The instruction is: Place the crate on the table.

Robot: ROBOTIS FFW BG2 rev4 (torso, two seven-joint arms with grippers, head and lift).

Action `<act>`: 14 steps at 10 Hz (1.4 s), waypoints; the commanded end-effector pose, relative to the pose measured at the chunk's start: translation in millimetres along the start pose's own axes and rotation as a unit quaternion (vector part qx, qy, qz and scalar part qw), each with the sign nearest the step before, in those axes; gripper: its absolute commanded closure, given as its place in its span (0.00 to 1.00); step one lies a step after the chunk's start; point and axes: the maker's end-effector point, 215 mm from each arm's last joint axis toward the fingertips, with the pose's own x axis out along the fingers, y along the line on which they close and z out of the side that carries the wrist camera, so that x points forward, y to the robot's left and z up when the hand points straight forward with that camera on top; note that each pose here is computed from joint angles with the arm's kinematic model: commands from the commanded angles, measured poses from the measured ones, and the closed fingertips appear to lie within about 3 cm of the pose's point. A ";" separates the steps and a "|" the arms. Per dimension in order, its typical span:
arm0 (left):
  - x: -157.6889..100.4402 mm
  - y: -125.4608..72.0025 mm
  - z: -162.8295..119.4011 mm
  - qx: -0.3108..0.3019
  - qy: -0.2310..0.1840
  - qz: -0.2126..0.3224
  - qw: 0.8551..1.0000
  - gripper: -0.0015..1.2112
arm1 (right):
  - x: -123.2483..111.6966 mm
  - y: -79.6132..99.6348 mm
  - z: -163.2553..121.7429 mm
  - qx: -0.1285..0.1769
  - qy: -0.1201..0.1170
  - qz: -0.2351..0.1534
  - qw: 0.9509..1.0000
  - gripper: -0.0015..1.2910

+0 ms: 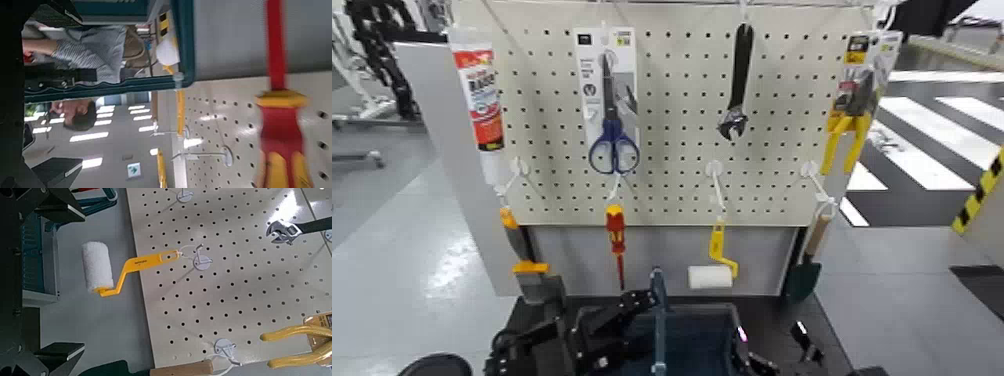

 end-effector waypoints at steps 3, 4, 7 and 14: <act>-57.0 34.5 51.9 0.201 -0.095 0.141 0.965 0.10 | -0.1 -1.3 2.1 -0.002 -0.001 0.000 1.000 0.11; -64.5 33.9 65.2 0.251 -0.123 0.162 0.947 0.10 | -0.5 -1.0 2.2 -0.003 -0.001 0.000 1.000 0.11; -89.7 32.1 85.1 0.379 -0.198 0.214 0.878 0.10 | -1.1 -2.9 4.0 -0.006 -0.003 -0.002 1.000 0.11; -174.4 27.7 85.0 0.538 -0.306 0.349 0.704 0.10 | -2.5 -3.8 4.2 -0.006 -0.003 -0.002 1.000 0.11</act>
